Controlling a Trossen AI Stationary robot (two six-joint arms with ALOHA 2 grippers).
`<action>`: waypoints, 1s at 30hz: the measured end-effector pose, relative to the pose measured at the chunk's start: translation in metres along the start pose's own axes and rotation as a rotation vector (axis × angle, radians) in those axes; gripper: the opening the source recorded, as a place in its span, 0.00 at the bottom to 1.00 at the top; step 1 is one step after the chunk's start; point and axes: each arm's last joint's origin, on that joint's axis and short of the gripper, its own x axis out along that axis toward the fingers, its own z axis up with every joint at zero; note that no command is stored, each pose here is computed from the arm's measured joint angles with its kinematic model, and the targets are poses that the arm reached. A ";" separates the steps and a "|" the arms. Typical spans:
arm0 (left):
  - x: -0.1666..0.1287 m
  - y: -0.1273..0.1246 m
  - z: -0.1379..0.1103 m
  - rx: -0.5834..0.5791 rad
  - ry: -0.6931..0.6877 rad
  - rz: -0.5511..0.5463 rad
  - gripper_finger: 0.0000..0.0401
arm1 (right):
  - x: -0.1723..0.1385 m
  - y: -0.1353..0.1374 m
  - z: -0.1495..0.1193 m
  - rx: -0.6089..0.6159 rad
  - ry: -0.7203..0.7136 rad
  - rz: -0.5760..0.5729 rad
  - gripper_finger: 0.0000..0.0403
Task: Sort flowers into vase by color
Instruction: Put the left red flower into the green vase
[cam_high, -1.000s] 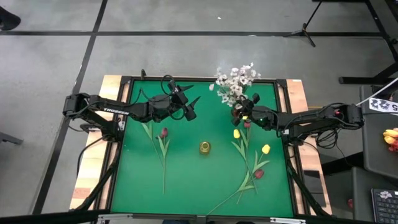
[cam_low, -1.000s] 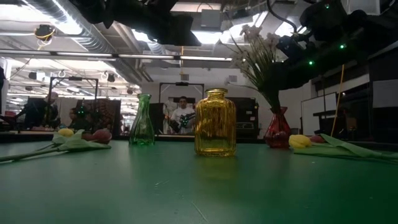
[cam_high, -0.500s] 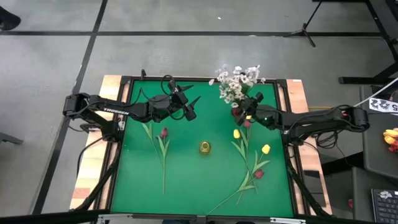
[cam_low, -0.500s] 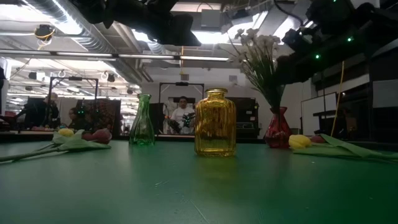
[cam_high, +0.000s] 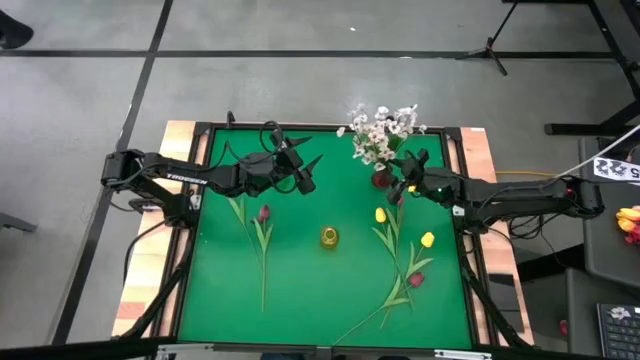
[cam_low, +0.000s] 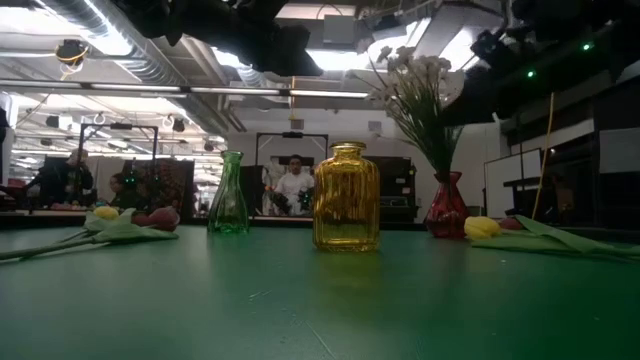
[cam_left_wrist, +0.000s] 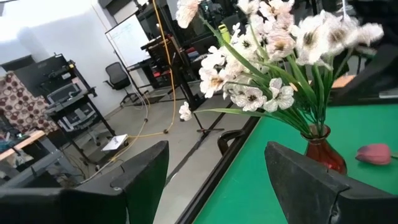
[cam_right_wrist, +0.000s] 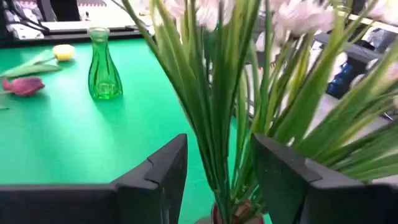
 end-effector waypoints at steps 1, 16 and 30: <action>0.000 0.000 0.000 0.006 0.003 -0.001 0.66 | -0.002 -0.001 0.001 0.002 -0.003 0.000 0.44; -0.020 0.002 0.009 -0.110 0.138 -0.076 0.66 | -0.031 -0.017 -0.001 0.036 0.029 0.006 0.44; -0.073 -0.020 0.005 -0.475 0.551 -0.133 0.66 | -0.032 -0.017 -0.003 0.025 0.056 0.013 0.44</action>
